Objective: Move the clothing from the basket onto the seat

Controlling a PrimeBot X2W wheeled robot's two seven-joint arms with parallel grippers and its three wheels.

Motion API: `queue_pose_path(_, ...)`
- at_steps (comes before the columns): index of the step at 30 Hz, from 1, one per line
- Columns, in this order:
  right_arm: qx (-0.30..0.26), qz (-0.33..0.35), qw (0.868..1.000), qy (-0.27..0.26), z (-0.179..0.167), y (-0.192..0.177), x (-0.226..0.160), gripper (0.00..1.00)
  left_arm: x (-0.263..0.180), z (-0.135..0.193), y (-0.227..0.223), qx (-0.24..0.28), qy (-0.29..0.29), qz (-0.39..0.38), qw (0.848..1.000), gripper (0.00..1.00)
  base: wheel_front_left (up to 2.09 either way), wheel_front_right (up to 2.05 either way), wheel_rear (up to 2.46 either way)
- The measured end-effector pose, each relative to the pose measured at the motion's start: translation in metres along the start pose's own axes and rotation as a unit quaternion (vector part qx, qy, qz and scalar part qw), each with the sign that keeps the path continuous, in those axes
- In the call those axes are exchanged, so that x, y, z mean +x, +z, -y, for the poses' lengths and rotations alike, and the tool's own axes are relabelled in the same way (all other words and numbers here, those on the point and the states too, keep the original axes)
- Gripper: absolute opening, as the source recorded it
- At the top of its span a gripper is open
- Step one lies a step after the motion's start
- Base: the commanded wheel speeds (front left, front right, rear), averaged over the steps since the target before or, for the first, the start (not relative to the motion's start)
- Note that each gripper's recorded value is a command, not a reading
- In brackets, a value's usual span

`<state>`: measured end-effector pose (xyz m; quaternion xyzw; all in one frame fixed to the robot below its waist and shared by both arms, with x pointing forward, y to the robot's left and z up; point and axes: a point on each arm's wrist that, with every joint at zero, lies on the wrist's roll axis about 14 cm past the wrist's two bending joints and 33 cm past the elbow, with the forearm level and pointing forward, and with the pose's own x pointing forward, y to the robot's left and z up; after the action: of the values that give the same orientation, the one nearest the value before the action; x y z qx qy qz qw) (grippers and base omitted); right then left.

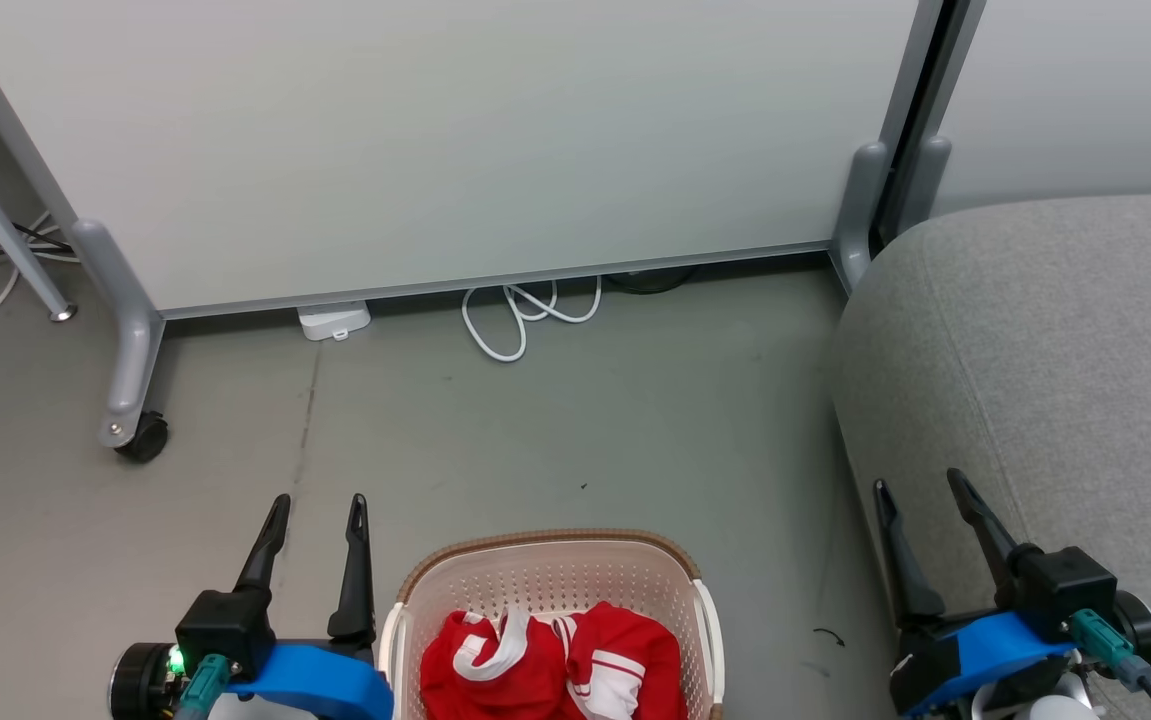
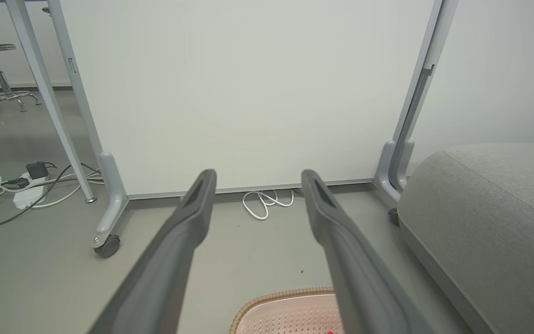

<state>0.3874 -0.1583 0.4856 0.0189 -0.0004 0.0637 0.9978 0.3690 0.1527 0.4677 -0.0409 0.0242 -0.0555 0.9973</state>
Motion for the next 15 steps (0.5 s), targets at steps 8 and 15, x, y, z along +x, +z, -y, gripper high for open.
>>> queue_pose_path(8,0.002,0.0,1.0,0.0,0.001,-0.001,0.003,1.0,0.008,0.004,-0.014,-0.002,-0.007,-0.021,1.0,1.0,0.0,0.0,0.0)
queue_pose_path(15,0.002,-0.012,1.0,-0.013,0.011,-0.01,0.005,1.0,0.023,0.016,-0.05,-0.005,-0.028,-0.077,0.997,1.0,0.0,0.0,0.0)
